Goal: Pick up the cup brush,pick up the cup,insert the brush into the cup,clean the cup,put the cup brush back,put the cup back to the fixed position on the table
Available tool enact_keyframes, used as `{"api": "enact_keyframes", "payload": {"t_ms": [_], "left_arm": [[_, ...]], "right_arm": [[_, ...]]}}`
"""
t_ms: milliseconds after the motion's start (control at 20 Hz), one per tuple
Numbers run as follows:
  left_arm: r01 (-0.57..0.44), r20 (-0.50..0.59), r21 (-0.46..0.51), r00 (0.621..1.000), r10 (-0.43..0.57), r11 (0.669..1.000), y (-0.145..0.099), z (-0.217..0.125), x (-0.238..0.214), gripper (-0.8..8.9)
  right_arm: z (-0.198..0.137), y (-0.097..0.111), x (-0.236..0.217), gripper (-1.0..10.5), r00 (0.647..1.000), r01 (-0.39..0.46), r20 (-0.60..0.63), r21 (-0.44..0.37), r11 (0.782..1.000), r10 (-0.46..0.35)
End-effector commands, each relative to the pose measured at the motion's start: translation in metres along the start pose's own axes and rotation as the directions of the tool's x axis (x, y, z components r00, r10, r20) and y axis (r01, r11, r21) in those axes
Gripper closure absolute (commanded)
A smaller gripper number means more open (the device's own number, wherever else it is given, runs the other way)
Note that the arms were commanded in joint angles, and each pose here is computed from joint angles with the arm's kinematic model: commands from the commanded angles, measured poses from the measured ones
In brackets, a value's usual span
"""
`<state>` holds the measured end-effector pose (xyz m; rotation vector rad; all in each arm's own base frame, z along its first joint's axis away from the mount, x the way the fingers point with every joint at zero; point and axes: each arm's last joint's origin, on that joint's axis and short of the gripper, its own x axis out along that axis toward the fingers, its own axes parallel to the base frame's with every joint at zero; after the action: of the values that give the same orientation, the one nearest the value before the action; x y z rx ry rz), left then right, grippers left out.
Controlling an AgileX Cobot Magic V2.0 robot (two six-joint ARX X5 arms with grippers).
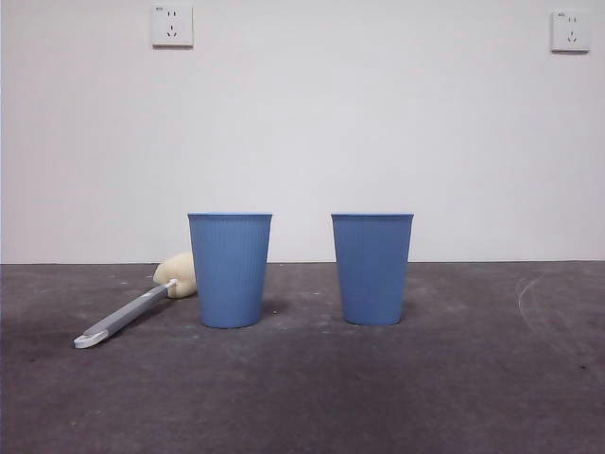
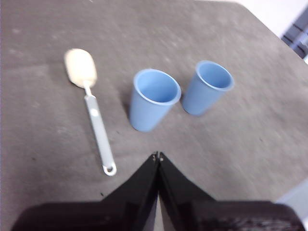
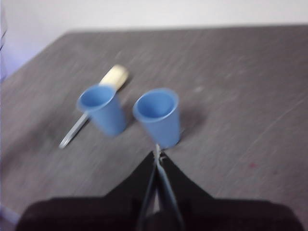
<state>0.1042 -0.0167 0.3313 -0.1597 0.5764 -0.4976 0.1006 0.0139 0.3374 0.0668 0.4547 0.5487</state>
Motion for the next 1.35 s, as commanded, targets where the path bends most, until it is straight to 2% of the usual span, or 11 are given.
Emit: {"api": "enact_keyframes", "payload": {"t_ms": [50, 450, 500, 550, 600, 650, 700, 750, 900, 1100, 1350], "left_arm": [[0.035, -0.026, 0.057, 0.999, -0.034, 0.998, -0.003, 0.004, -0.004, 8.21], [0.045, -0.072, 0.074, 0.997, -0.039, 0.996, -0.005, 0.008, -0.006, 8.16], [0.045, -0.074, 0.073, 0.996, -0.04, 0.996, -0.004, 0.008, -0.005, 8.12], [0.048, -0.078, 0.069, 0.996, -0.043, 0.996, -0.004, 0.008, -0.004, 7.79], [0.048, -0.08, 0.063, 0.996, -0.042, 0.997, -0.004, 0.009, -0.004, 6.72], [0.047, -0.084, 0.058, 0.996, -0.043, 0.997, -0.003, 0.009, -0.002, 4.58], [0.047, -0.087, 0.051, 0.995, -0.043, 0.998, -0.002, 0.009, -0.001, 2.66], [0.047, -0.089, 0.049, 0.995, -0.043, 0.998, -0.002, 0.01, 0.0, 1.89], [0.039, -0.115, 0.034, 0.993, -0.035, 0.999, 0.003, 0.014, 0.01, 1.89], [-0.027, -0.236, 0.025, 0.971, 0.032, 0.999, 0.015, 0.018, 0.042, 1.89], [-0.129, -0.349, 0.122, 0.922, 0.164, 0.984, 0.023, 0.022, 0.106, 1.9]], "right_arm": [[0.008, 0.0, 0.001, 9.6, 0.996, -0.069, -0.063, -0.08, 0.994, 0.064], [0.022, -0.002, 0.004, 9.4, 0.986, -0.112, -0.133, -0.074, 0.991, 0.102], [0.022, -0.002, 0.004, 9.2, 0.986, -0.111, -0.133, -0.074, 0.991, 0.101], [0.022, -0.002, 0.004, 8.0, 0.986, -0.111, -0.131, -0.075, 0.991, 0.1], [0.022, -0.002, 0.004, 6.7, 0.986, -0.111, -0.13, -0.075, 0.991, 0.101], [0.022, -0.002, 0.004, 5.3, 0.986, -0.111, -0.13, -0.074, 0.991, 0.101], [0.022, -0.002, 0.004, 4.4, 0.986, -0.109, -0.13, -0.061, 0.992, 0.101], [0.022, -0.002, 0.004, 4.1, 0.986, -0.108, -0.129, -0.049, 0.993, 0.101], [0.022, -0.002, 0.004, 4.1, 0.986, -0.108, -0.131, -0.048, 0.993, 0.101], [0.022, -0.002, 0.004, 4.1, 0.986, -0.108, -0.13, -0.049, 0.993, 0.101], [0.022, -0.002, 0.004, 4.1, 0.986, -0.108, -0.131, -0.047, 0.993, 0.101]]}}
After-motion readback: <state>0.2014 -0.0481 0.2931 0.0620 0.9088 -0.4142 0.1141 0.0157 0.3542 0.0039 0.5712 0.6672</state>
